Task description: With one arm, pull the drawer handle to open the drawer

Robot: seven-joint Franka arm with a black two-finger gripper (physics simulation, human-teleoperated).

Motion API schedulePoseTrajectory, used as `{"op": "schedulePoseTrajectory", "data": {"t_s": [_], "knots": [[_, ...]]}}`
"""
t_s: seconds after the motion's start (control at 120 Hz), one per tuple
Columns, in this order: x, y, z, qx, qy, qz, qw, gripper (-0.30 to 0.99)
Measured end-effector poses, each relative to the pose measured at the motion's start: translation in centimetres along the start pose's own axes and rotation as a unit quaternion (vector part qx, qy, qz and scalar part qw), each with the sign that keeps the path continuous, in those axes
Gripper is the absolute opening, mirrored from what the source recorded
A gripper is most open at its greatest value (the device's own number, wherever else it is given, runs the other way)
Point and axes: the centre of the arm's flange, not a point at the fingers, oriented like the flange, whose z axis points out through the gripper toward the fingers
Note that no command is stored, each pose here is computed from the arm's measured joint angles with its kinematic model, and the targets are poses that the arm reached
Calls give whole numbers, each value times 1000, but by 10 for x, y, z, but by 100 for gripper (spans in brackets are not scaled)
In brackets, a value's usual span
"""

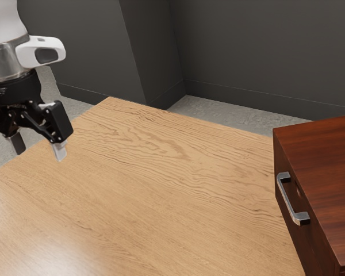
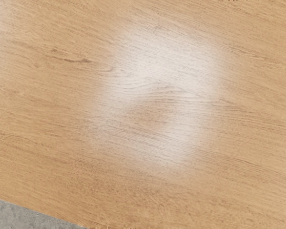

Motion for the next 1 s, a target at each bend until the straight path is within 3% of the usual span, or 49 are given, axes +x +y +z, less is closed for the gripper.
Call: {"op": "schedulePoseTrajectory", "data": {"t_s": [0.175, 0.367, 0.808, 1.0], "knots": [[4, 24, 11, 10, -8, -49, 999, 69], [17, 89, 30, 17, -15, -73, 997, 69], [76, 201, 77, -1, -23, -150, 988, 69], [84, 233, 83, -24, -6, -169, 985, 69]]}}
